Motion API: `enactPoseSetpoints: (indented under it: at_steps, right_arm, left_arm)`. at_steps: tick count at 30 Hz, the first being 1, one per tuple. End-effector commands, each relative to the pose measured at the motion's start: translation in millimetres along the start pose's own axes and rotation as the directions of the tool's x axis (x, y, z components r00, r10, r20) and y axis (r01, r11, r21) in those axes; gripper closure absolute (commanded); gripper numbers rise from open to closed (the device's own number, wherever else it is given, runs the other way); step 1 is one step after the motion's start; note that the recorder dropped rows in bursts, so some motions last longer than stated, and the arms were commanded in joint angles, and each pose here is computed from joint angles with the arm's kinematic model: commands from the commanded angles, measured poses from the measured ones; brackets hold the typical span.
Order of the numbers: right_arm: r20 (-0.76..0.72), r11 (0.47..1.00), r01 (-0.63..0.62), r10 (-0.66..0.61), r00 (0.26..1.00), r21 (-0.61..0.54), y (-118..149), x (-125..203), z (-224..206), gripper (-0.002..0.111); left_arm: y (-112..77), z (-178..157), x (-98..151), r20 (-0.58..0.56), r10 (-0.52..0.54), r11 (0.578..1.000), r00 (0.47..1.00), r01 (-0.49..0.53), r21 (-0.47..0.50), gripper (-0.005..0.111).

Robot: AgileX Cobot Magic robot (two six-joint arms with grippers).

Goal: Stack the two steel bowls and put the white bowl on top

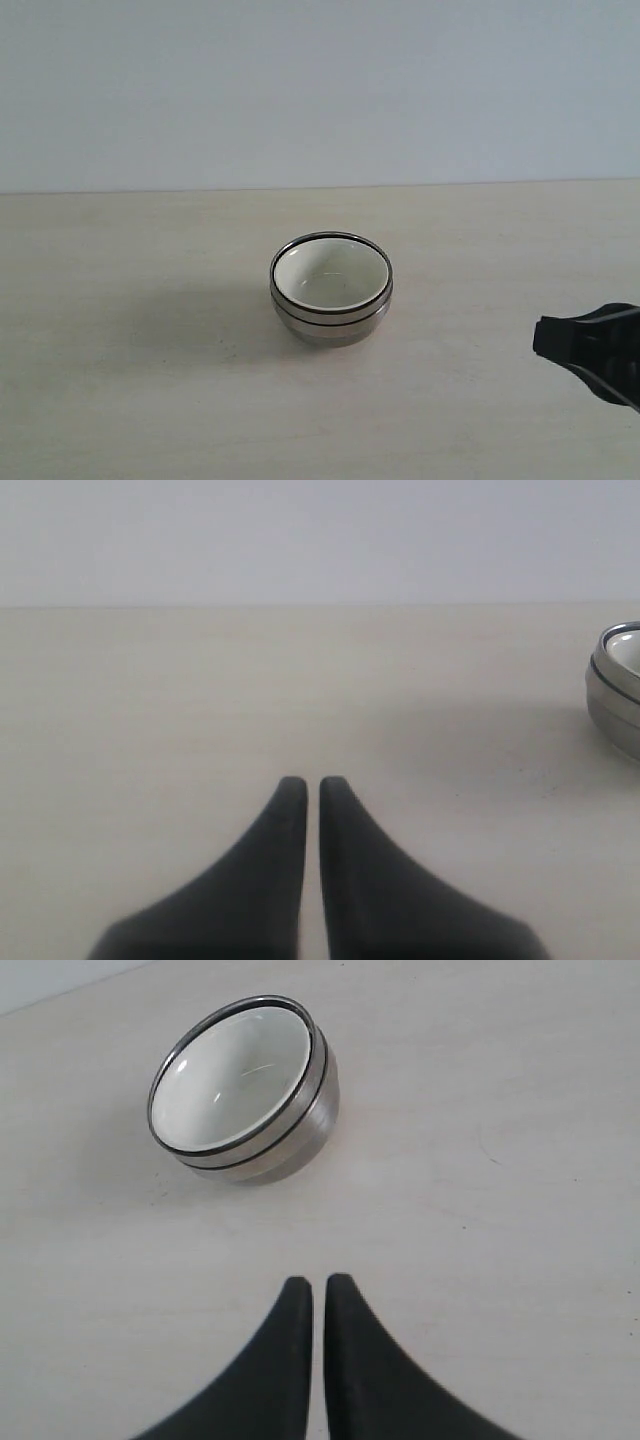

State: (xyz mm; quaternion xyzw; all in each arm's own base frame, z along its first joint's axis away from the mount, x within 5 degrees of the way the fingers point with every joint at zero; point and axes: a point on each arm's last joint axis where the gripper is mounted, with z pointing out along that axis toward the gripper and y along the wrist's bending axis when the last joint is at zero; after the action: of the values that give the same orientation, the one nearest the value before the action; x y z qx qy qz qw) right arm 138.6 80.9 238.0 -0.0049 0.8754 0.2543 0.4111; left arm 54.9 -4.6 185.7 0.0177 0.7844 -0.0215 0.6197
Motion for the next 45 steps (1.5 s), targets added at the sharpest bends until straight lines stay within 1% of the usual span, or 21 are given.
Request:
enactPoseSetpoints:
  at_steps: [1, 2, 5, 6, 7, 8, 10, 12, 15, 16, 17, 18, 22, 25, 30, 34, 41, 45]
  right_arm:
    - [-0.001, 1.0, 0.008, -0.008, 1.0, 0.002, -1.1, 1.6, -0.3, 0.108]
    - [0.007, 0.999, 0.034, -0.034, 0.999, -0.006, 0.4, 1.3, -0.3, 0.108]
    - [0.111, 0.997, 0.062, -0.058, 0.992, -0.033, 3.2, -7.1, -8.5, 0.108]
    - [0.121, 0.993, 0.109, -0.105, 0.987, -0.033, 3.6, -7.2, -13.0, 0.108]
    - [0.114, 0.969, 0.246, -0.243, 0.963, -0.013, 2.5, -4.4, -23.1, 0.108]
    - [0.11, 0.962, 0.274, -0.271, 0.956, -0.012, 2.1, -2.6, -29.4, 0.108]
    - [0.151, 0.955, 0.295, -0.289, 0.945, -0.016, -0.3, 2.1, -40.2, 0.108]
    - [0.23, 0.945, 0.327, -0.315, 0.921, -0.016, -3.6, 6.7, -48.8, 0.108]
    - [0.364, 0.939, 0.343, -0.31, 0.878, -0.027, -9.8, 16.3, -57.5, 0.108]
    - [0.412, 0.937, 0.347, -0.304, 0.859, -0.032, -12.4, 20.3, -60.0, 0.108]
    - [0.495, 0.937, 0.347, -0.287, 0.82, -0.03, -18.1, 27.4, -64.1, 0.108]
    - [0.544, 0.941, 0.339, -0.281, 0.791, -0.006, -25.8, 35.5, -66.8, 0.108]
    - [0.577, 0.953, 0.293, -0.283, 0.767, 0.078, -38.9, 45.0, -69.6, 0.108]
    - [0.605, 0.957, 0.261, -0.282, 0.745, 0.124, -44.0, 47.1, -72.5, 0.108]
    - [0.638, 0.959, 0.226, -0.284, 0.716, 0.173, -50.4, 52.4, -74.9, 0.108]
    - [0.667, 0.958, 0.217, -0.286, 0.688, 0.187, -51.6, 54.5, -78.5, 0.108]
    - [0.578, 0.948, 0.236, -0.316, 0.752, 0.212, -55.6, 64.1, -74.0, 0.108]
    - [0.531, 0.938, 0.258, -0.344, 0.774, 0.232, -57.4, 67.5, -71.6, 0.108]
  left_arm:
    - [0.0, -0.2, 0.8, 0.006, -0.018, 1.0, 1.0, 0.018, -0.001, 0.103]
    - [0.0, -0.2, 0.8, 0.006, -0.018, 1.0, 1.0, 0.018, -0.001, 0.103]
    - [0.0, -0.2, 0.8, 0.006, -0.018, 1.0, 1.0, 0.018, -0.001, 0.103]
    - [0.0, -0.2, 0.8, 0.006, -0.018, 1.0, 1.0, 0.018, -0.001, 0.103]
    - [0.0, -0.2, 0.8, 0.006, -0.018, 1.0, 1.0, 0.018, -0.001, 0.103]
    - [0.0, -0.2, 0.8, 0.006, -0.018, 1.0, 1.0, 0.018, -0.001, 0.103]
    - [0.0, -0.2, 0.8, 0.006, -0.018, 1.0, 1.0, 0.018, -0.001, 0.103]
    - [0.0, -0.2, 0.8, 0.006, -0.018, 1.0, 1.0, 0.018, -0.001, 0.103]
    - [0.0, -0.2, 0.8, 0.006, -0.018, 1.0, 1.0, 0.018, -0.001, 0.103]
    - [0.0, -0.2, 0.8, 0.006, -0.018, 1.0, 1.0, 0.018, -0.001, 0.103]
    - [0.0, -0.2, 0.8, 0.006, -0.018, 1.0, 1.0, 0.018, -0.001, 0.103]
    - [0.0, -0.2, 0.8, 0.006, -0.018, 1.0, 1.0, 0.018, -0.001, 0.103]
    - [0.0, -0.2, 0.8, 0.006, -0.018, 1.0, 1.0, 0.018, -0.001, 0.103]
    - [0.0, -0.2, 0.8, 0.006, -0.018, 1.0, 1.0, 0.018, -0.001, 0.103]
    - [0.0, -0.2, 0.8, 0.006, -0.018, 1.0, 1.0, 0.018, -0.001, 0.103]
    - [0.0, -0.2, 0.8, 0.006, -0.018, 1.0, 1.0, 0.018, -0.001, 0.103]
    - [0.0, -0.2, 0.8, 0.006, -0.018, 1.0, 1.0, 0.018, -0.001, 0.103]
    - [0.0, -0.2, 0.8, 0.006, -0.018, 1.0, 1.0, 0.018, -0.001, 0.103]
